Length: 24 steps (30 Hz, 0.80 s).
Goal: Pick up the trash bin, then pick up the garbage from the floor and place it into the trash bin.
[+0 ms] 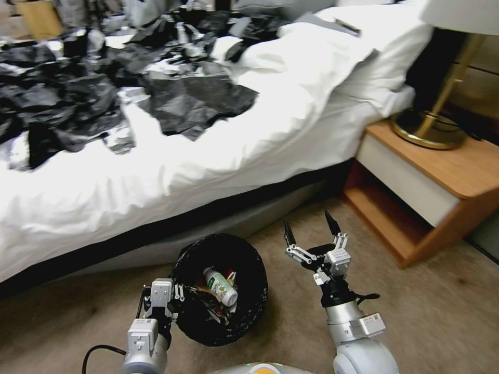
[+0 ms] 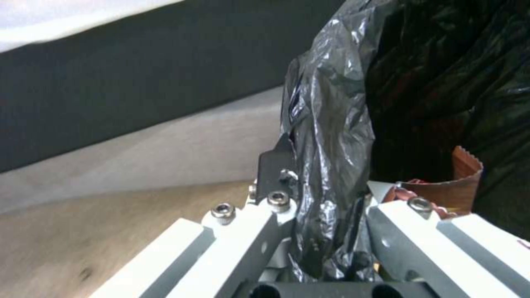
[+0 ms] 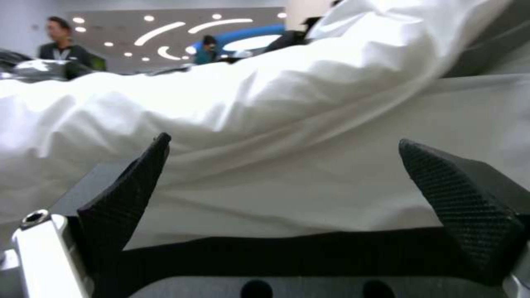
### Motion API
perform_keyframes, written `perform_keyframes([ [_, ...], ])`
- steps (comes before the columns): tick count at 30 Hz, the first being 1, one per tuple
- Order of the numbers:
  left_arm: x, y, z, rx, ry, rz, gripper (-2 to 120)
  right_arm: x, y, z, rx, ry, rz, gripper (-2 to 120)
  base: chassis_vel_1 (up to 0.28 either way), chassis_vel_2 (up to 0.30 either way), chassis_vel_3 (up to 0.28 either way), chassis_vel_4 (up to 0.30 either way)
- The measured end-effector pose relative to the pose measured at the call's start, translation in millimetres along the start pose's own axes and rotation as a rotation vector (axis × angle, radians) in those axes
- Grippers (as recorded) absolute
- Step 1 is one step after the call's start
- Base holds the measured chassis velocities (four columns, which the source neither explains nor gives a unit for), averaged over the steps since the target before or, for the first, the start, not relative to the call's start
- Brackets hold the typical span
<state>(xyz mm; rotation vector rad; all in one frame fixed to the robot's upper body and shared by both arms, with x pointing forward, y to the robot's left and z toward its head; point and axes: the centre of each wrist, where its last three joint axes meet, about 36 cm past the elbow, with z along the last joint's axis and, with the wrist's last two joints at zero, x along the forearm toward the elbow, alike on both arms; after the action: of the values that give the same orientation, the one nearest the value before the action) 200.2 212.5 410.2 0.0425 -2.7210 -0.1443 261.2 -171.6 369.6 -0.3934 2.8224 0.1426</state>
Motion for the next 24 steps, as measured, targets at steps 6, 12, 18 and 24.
perform_keyframes([
  [6, -0.7, -0.1, 1.0, 0.000, 0.003, 0.002, 1, 1.2, 2.0, 1.7, -0.001, 0.007, -0.003, 100, 0.125, 0.113, 0.120, 0.127],
  [12, -0.7, 0.3, 1.3, 0.000, 0.004, 0.001, 1, 2.4, 2.9, 2.7, 0.000, 0.011, -0.004, 100, 0.126, 0.142, 0.125, 0.118],
  [18, -0.6, 0.3, 1.4, 0.000, 0.004, 0.002, 1, 2.9, 3.1, 2.7, -0.001, 0.012, -0.005, 100, 0.119, 0.120, 0.119, 0.128],
  [24, -0.4, 0.3, 1.5, 0.001, 0.005, 0.002, 1, 3.2, 3.3, 2.2, -0.001, 0.012, -0.006, 100, 0.134, 0.123, 0.119, 0.140],
])
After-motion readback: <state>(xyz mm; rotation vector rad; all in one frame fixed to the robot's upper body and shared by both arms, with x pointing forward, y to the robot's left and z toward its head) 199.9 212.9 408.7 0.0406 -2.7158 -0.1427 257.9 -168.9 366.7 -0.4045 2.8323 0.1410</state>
